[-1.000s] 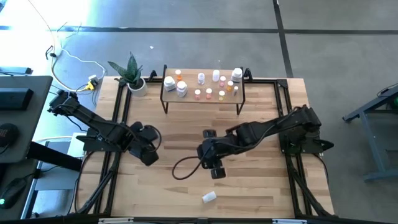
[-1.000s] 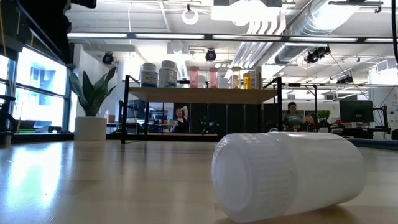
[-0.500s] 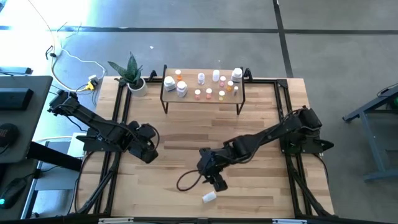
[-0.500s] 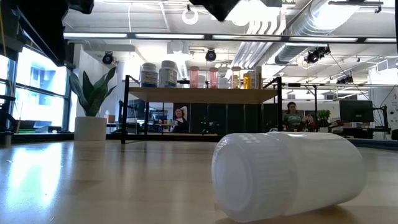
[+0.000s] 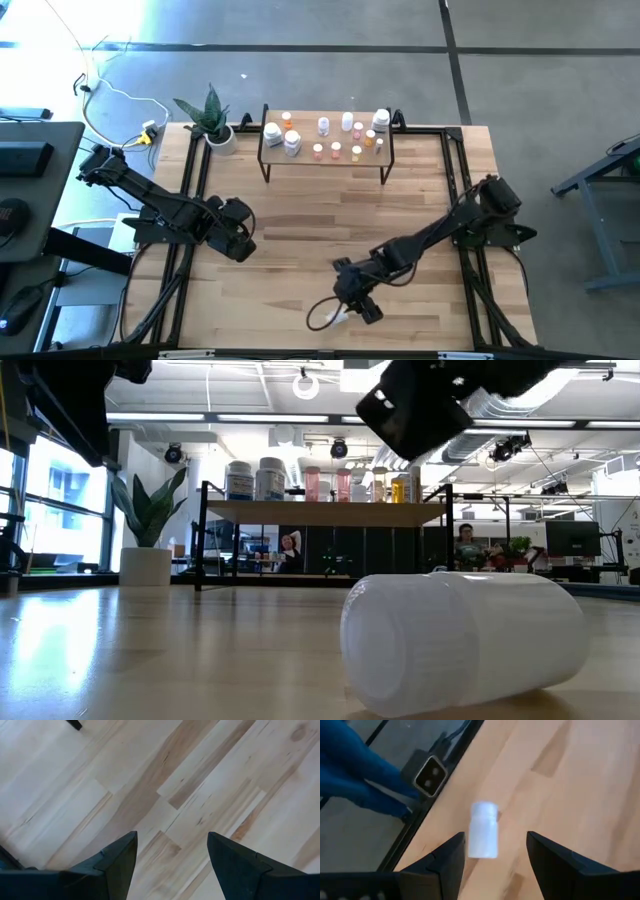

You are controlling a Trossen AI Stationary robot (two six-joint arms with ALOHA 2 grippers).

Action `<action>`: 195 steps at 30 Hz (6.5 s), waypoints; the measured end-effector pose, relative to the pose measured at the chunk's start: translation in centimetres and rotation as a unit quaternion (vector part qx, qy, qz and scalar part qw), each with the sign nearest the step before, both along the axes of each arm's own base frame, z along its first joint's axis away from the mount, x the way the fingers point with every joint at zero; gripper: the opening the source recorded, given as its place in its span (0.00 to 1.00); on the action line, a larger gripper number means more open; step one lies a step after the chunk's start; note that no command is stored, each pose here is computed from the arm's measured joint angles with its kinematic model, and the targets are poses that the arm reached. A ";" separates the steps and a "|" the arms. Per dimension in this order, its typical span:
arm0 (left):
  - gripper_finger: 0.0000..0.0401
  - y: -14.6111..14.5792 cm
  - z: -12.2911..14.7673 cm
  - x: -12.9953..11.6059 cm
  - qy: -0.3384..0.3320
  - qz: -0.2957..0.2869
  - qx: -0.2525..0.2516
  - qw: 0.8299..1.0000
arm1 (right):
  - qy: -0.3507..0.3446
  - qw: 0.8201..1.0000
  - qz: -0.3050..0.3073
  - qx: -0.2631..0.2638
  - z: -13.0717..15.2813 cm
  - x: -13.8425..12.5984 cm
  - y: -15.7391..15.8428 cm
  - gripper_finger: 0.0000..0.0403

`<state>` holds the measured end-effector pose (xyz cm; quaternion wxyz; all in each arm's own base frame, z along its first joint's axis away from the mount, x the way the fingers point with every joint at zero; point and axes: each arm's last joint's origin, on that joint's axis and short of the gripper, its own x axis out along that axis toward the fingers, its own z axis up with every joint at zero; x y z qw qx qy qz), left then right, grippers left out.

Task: Pick and place medicine bottles onto shelf by color
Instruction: Put the white pill bottle on the shelf

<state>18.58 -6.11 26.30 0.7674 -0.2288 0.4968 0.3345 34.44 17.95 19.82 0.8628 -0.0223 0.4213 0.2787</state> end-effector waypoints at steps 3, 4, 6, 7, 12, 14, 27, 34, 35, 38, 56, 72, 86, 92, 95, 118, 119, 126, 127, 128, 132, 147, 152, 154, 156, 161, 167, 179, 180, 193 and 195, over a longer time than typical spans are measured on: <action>0.58 0.0 0.0 0.0 -0.002 0.000 -0.001 1.000 | -0.008 1.000 0.008 0.004 -1.0 -0.6 0.4 0.50; 0.58 0.0 0.0 0.0 -0.002 0.000 -0.001 1.000 | -0.015 1.000 0.010 0.008 -1.1 -0.6 0.6 0.50; 0.58 0.0 0.0 0.1 -0.004 0.000 -0.002 1.000 | -0.030 0.999 0.012 0.015 -1.5 -0.7 0.7 0.50; 0.58 0.0 0.0 0.1 -0.005 0.000 -0.002 1.000 | -0.035 0.999 0.012 0.017 -1.8 -0.7 0.8 0.50; 0.58 -0.1 0.0 0.2 -0.011 0.001 -0.004 1.000 | -0.040 0.999 0.016 0.023 -3.9 -0.1 1.2 0.50; 0.58 -0.1 0.0 0.2 -0.012 0.001 -0.004 1.000 | -0.035 0.999 0.022 0.028 -4.5 0.0 1.3 0.50; 0.58 0.0 0.1 0.2 -0.015 0.002 0.005 1.000 | 0.004 0.999 0.029 0.034 -8.0 0.5 1.7 0.50; 0.58 0.0 0.1 0.2 -0.014 0.002 0.004 1.000 | 0.006 0.999 0.008 0.037 -8.2 0.7 1.6 0.48; 0.58 0.0 0.1 0.2 -0.014 0.001 0.004 1.000 | 0.007 0.999 0.006 0.038 -8.2 0.7 1.6 0.47; 0.58 -0.1 0.0 0.2 -0.011 -0.001 -0.003 1.000 | 0.017 0.999 -0.013 0.046 -8.2 0.7 1.4 0.41; 0.58 2.7 0.0 1.3 0.033 -0.103 -0.060 0.992 | 0.030 0.987 -0.133 0.089 -7.6 2.9 -2.6 0.31; 0.58 6.3 1.7 5.1 -0.152 -0.313 -0.087 0.933 | -0.103 0.935 -0.327 0.088 0.0 3.2 -6.6 0.34; 0.58 8.0 3.2 6.6 -0.256 -0.344 -0.035 0.903 | -0.204 0.875 -0.430 0.087 4.1 2.8 -8.8 0.34; 0.58 8.8 3.4 6.8 -0.272 -0.318 -0.020 0.908 | -0.226 0.863 -0.441 0.101 4.6 3.3 -9.9 0.34; 0.58 9.2 3.4 6.7 -0.270 -0.298 -0.015 0.915 | -0.243 0.858 -0.440 0.103 4.9 3.5 -10.3 0.34; 0.37 10.4 3.4 6.5 -0.268 -0.302 -0.009 0.915 | -0.244 0.864 -0.429 0.100 5.0 4.1 -13.0 0.34; 0.37 10.4 3.4 6.5 -0.267 -0.301 -0.008 0.915 | -0.245 0.864 -0.429 0.098 5.0 4.1 -13.1 0.34; 0.38 10.7 3.4 6.4 -0.258 -0.295 0.014 0.920 | -0.245 0.861 -0.437 0.090 4.9 4.2 -14.1 0.39; 0.38 10.9 3.4 6.4 -0.257 -0.293 0.017 0.921 | -0.244 0.859 -0.441 0.091 4.9 4.2 -14.5 0.41; 0.38 11.0 3.4 6.4 -0.257 -0.289 0.020 0.922 | -0.243 0.857 -0.445 0.095 4.9 4.3 -14.9 0.44; 0.38 12.1 3.3 6.1 -0.253 -0.270 0.022 0.929 | -0.240 0.855 -0.448 0.108 4.9 4.4 -16.3 0.52; 0.37 16.5 7.5 3.7 -0.181 -0.217 0.125 0.951 | -0.239 0.849 -0.472 0.020 8.6 1.0 -22.2 0.57; 0.37 18.3 10.5 2.4 -0.156 -0.183 0.201 0.950 | -0.242 0.837 -0.490 0.005 9.6 -0.1 -24.0 0.57; 0.37 19.2 11.9 1.8 -0.157 -0.166 0.230 0.946 | -0.243 0.833 -0.497 0.002 9.7 -0.4 -24.6 0.57; 0.37 20.0 13.4 1.0 -0.160 -0.144 0.256 0.942 | -0.240 0.829 -0.505 -0.002 9.8 -0.7 -25.2 0.57; 0.37 22.1 16.4 -0.4 -0.155 -0.099 0.314 0.932 | -0.233 0.828 -0.510 -0.023 9.7 -1.0 -26.2 0.57; 0.37 24.8 19.3 -1.0 -0.155 -0.058 0.354 0.921 | -0.224 0.821 -0.523 -0.038 9.5 -1.5 -27.6 0.57; 0.37 29.2 18.6 1.4 -0.110 -0.044 0.270 0.955 | -0.268 0.795 -0.540 -0.067 12.5 -4.2 -29.8 0.57; 0.37 29.4 18.4 1.7 -0.110 -0.045 0.257 0.959 | -0.272 0.794 -0.539 -0.070 12.7 -4.5 -29.8 0.57; 0.37 32.0 16.7 4.7 -0.115 -0.038 0.140 0.983 | -0.248 0.792 -0.548 -0.106 12.5 -5.0 -30.0 0.57; 0.37 32.4 16.2 5.3 -0.128 -0.032 0.117 0.984 | -0.243 0.788 -0.554 -0.113 12.4 -5.1 -30.0 0.57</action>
